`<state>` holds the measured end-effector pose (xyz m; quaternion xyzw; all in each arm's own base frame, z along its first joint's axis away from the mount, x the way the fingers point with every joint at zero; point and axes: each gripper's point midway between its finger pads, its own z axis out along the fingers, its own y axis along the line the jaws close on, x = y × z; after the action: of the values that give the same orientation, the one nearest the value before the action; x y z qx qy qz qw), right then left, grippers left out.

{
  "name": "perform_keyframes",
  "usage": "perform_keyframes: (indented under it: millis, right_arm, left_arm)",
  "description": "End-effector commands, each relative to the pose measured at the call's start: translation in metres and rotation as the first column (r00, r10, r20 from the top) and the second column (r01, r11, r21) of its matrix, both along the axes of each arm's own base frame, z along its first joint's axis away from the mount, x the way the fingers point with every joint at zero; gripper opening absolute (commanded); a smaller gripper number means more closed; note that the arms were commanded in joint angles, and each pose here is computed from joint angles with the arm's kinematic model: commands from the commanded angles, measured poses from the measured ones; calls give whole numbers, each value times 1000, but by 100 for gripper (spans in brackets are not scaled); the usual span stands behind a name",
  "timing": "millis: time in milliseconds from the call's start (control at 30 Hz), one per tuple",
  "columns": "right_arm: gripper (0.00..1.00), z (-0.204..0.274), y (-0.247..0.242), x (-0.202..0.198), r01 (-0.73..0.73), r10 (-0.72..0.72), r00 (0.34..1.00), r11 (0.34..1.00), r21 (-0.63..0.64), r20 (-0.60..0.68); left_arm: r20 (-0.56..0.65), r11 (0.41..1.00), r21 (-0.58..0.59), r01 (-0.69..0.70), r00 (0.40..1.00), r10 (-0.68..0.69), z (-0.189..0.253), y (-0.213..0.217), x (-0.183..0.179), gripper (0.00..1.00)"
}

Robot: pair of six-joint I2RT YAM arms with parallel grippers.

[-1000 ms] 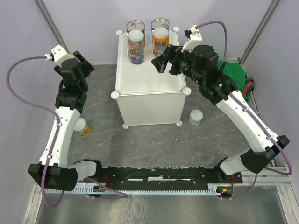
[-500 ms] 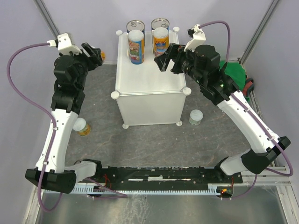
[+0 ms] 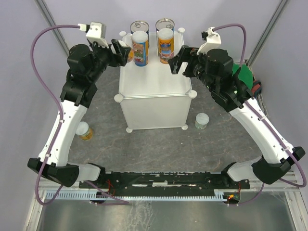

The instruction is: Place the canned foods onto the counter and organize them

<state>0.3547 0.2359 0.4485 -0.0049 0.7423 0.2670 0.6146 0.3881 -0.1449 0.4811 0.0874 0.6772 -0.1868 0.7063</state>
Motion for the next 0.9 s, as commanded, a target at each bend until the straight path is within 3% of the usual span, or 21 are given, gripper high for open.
perform_keyframes:
  millis: [0,333,867]
  right_arm:
    - [99,5,-25,-5,81,-80,996,996,-33,27]
    - [99,-15,-63,-6,219,-222,975,965,-147,-5]
    - [99,-75,-136,-20,422,-460,886,853,-306,-62]
  left_arm:
    - [133,993,86,76,987,-87,44,-20,-17,3]
    - [50,959,254,122,989,-139,29,-58,-20,3]
    - [-61,940,332,76,996,-59,-7,-54,-6,3]
